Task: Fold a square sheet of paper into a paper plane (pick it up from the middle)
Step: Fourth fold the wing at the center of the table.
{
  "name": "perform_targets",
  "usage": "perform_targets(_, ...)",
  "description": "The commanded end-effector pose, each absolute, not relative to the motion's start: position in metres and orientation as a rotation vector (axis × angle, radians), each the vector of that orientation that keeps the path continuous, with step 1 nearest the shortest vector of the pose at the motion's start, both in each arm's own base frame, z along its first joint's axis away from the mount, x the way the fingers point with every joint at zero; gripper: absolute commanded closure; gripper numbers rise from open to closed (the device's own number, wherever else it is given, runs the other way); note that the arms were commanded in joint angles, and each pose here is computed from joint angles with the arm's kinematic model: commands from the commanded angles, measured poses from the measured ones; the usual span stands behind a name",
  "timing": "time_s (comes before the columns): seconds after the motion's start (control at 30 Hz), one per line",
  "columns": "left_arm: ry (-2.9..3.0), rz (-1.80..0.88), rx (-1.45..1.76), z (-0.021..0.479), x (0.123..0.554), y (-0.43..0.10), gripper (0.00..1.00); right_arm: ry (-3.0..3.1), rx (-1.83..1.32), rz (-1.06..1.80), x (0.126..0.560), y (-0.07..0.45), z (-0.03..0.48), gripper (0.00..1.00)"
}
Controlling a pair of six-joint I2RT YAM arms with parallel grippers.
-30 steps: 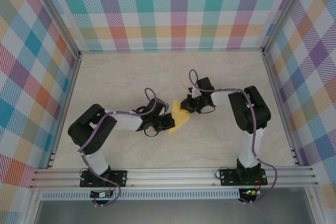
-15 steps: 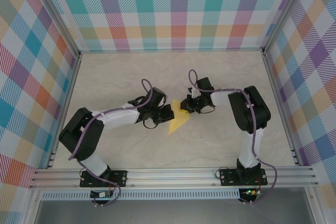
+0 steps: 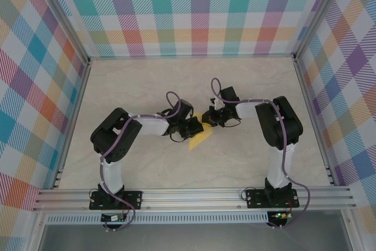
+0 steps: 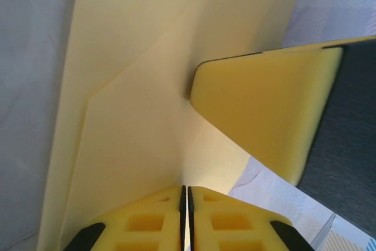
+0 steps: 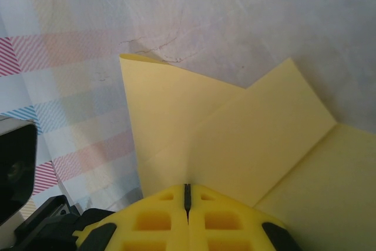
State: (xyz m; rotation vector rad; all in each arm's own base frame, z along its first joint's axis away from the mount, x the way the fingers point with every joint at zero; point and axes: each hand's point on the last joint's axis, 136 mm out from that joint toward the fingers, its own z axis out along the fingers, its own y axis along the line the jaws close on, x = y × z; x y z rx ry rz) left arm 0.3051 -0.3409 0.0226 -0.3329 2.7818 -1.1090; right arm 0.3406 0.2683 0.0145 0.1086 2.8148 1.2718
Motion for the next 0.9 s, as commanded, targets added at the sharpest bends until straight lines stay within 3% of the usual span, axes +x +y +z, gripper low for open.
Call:
perform_targets(0.0,2.829,-1.011,-0.404,0.003,0.299,-0.325,0.89,2.966,0.215,1.048,0.323,0.243,-0.037,0.96)
perform_targets(0.53,2.985,-0.909,-0.318,-0.016,0.239,-0.287,0.89,2.991,0.222,0.986,0.324,0.238,-0.043,0.97)
perform_targets(0.87,2.944,-0.833,-0.262,0.005,0.240,-0.274,0.89,2.994,0.225,0.989,0.323,0.238,-0.042,0.97)
